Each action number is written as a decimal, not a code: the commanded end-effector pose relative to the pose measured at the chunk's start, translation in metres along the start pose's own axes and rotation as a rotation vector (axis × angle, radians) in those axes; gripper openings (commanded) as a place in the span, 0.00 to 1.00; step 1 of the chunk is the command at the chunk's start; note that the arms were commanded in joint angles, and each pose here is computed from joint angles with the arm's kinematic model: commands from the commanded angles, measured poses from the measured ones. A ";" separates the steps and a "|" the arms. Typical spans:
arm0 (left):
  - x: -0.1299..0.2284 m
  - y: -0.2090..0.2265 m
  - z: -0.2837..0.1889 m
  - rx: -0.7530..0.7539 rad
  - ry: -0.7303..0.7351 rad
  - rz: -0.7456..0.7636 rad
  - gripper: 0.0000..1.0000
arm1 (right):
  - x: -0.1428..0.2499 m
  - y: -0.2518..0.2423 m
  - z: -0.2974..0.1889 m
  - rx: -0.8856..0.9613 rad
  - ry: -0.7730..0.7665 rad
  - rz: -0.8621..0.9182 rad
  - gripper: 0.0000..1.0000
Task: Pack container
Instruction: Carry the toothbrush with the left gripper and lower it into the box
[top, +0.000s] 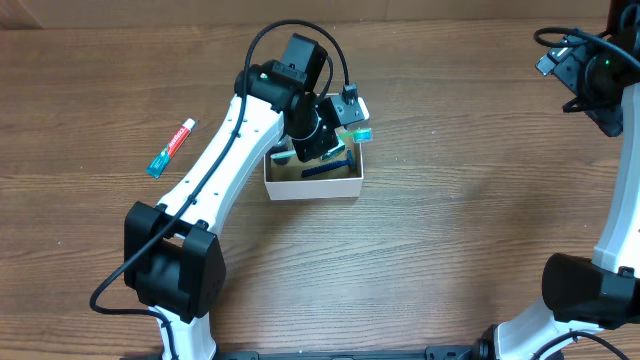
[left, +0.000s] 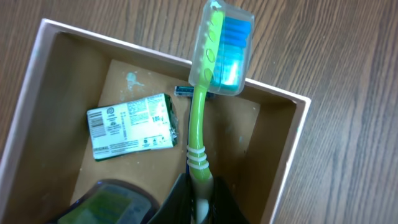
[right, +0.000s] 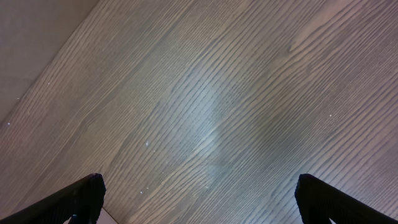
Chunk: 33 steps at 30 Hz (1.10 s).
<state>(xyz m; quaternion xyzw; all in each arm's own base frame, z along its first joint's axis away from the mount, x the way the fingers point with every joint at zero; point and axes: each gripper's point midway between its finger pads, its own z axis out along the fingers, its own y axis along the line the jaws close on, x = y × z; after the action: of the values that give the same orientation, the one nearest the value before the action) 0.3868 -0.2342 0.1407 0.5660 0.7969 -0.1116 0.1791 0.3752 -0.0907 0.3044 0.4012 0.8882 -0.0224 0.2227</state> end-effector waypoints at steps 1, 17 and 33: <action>0.008 -0.006 0.013 0.018 0.011 -0.019 0.04 | -0.003 -0.001 -0.007 -0.008 -0.023 0.010 1.00; 0.022 -0.003 0.028 0.013 0.020 -0.107 0.04 | -0.003 -0.001 -0.007 -0.008 -0.023 0.010 1.00; 0.034 0.015 0.023 -0.010 0.015 -0.214 0.04 | -0.003 -0.001 -0.007 -0.008 -0.023 0.010 1.00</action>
<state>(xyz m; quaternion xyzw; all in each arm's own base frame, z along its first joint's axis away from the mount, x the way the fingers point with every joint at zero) 0.3924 -0.2127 0.1060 0.4912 0.8470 -0.1202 0.1636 0.3752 -0.0905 0.3044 0.4012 0.8882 -0.0223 0.2227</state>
